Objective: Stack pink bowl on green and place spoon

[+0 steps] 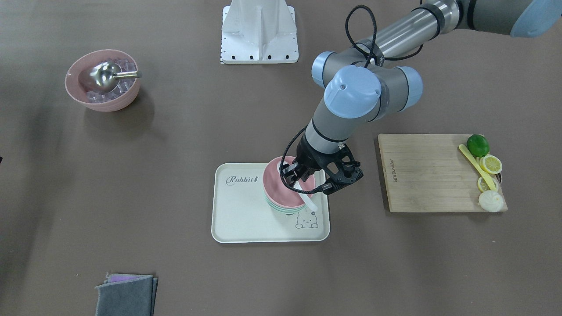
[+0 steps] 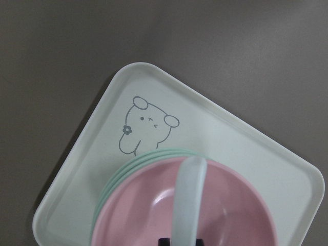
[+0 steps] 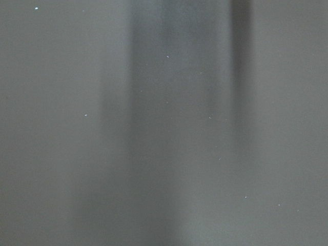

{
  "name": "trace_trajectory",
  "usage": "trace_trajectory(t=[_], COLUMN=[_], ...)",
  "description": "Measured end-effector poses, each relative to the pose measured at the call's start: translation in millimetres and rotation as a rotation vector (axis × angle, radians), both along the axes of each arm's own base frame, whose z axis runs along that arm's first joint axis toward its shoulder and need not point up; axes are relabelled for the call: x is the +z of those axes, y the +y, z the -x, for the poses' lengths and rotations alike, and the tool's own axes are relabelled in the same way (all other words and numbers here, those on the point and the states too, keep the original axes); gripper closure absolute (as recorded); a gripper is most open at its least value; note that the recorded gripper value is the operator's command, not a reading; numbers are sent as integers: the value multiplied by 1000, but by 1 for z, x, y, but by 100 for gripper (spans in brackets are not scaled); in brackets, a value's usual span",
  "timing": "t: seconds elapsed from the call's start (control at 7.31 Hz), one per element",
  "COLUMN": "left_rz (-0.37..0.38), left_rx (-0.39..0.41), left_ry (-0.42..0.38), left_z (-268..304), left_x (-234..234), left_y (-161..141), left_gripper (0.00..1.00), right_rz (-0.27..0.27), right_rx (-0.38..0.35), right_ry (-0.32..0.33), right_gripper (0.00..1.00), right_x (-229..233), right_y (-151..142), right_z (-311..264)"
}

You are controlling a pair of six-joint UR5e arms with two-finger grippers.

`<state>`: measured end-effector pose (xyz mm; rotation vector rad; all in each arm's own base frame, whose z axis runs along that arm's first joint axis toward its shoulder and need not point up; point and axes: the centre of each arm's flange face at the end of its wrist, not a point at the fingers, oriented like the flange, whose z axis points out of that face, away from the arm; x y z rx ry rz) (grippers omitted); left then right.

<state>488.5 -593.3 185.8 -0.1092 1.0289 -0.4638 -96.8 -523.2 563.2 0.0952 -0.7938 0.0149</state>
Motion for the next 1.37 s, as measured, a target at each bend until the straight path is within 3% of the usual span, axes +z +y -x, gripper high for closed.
trace_trajectory(t=[0.27, 0.41, 0.96, 1.37], left_rz=[-82, -175, -499, -575], left_rx=[41, 101, 404, 561], left_ry=[-43, -102, -374, -427], left_z=[37, 82, 324, 474], left_x=[42, 87, 273, 404], left_y=[8, 24, 77, 87], left_gripper=[2, 2, 2, 2], right_rz=[3, 3, -28, -67], right_rx=[6, 7, -12, -33], right_ry=[0, 4, 25, 34], right_gripper=[0, 0, 0, 0], right_x=[3, 8, 34, 38], right_y=[0, -1, -4, -5], right_z=[-6, -12, -41, -56])
